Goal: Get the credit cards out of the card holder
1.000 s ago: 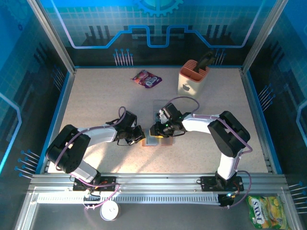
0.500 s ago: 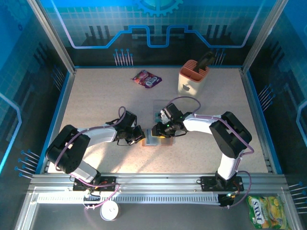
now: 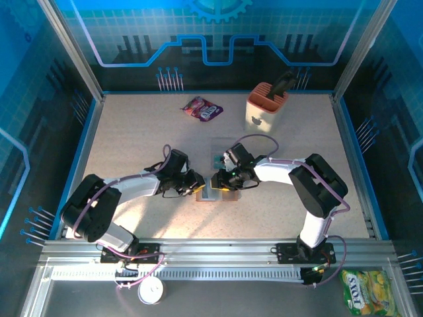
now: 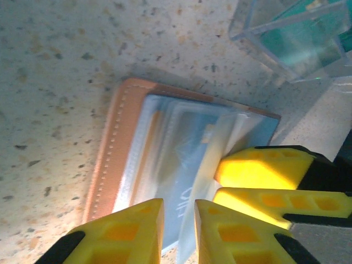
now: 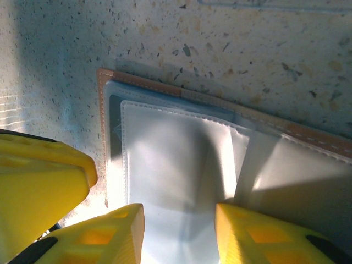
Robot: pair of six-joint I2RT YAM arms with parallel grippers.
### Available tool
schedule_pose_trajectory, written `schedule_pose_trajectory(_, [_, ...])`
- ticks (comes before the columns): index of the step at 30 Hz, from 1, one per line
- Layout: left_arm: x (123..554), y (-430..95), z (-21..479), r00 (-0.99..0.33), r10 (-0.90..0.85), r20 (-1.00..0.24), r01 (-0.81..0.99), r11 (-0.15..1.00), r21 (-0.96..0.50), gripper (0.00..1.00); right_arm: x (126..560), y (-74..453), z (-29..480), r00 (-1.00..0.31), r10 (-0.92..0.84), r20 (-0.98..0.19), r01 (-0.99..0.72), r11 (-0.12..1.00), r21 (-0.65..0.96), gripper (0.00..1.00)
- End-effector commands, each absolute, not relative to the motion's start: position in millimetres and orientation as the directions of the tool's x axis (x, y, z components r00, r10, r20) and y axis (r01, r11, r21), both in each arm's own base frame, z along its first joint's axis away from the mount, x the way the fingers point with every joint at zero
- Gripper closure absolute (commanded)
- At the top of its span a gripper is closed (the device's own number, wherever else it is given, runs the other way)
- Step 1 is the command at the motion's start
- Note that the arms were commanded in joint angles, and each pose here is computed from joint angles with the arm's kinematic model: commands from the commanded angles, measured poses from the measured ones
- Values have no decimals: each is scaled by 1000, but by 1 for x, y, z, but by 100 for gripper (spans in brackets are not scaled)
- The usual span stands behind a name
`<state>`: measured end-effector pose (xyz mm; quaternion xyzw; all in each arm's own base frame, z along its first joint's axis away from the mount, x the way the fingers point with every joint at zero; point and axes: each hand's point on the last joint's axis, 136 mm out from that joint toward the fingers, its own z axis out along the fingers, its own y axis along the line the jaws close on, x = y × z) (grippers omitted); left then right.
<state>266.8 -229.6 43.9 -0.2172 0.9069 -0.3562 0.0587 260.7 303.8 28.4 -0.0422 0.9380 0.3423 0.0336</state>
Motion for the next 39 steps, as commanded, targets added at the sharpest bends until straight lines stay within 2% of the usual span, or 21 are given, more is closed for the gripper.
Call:
schedule_pose_trajectory(1, [275,-242,56,-901,-428,72,-346,608,-715,76,260,297,26,-997,-33,-70,-71,761,645,60])
schedule_pose_trajectory(10, [275,-255,47,-905,-412,105,-354,593,-723,73,261,297,26,-997,-30,-66,-66,753,655,60])
schedule_pose_trajectory(23, [277,-264,44,-908,-404,115,-351,580,-735,81,261,299,32,-997,-27,-71,-68,743,666,60])
schedule_pose_trajectory(39, [285,-285,61,-924,-369,101,-313,577,-755,82,267,275,76,-985,9,-171,-106,751,652,59])
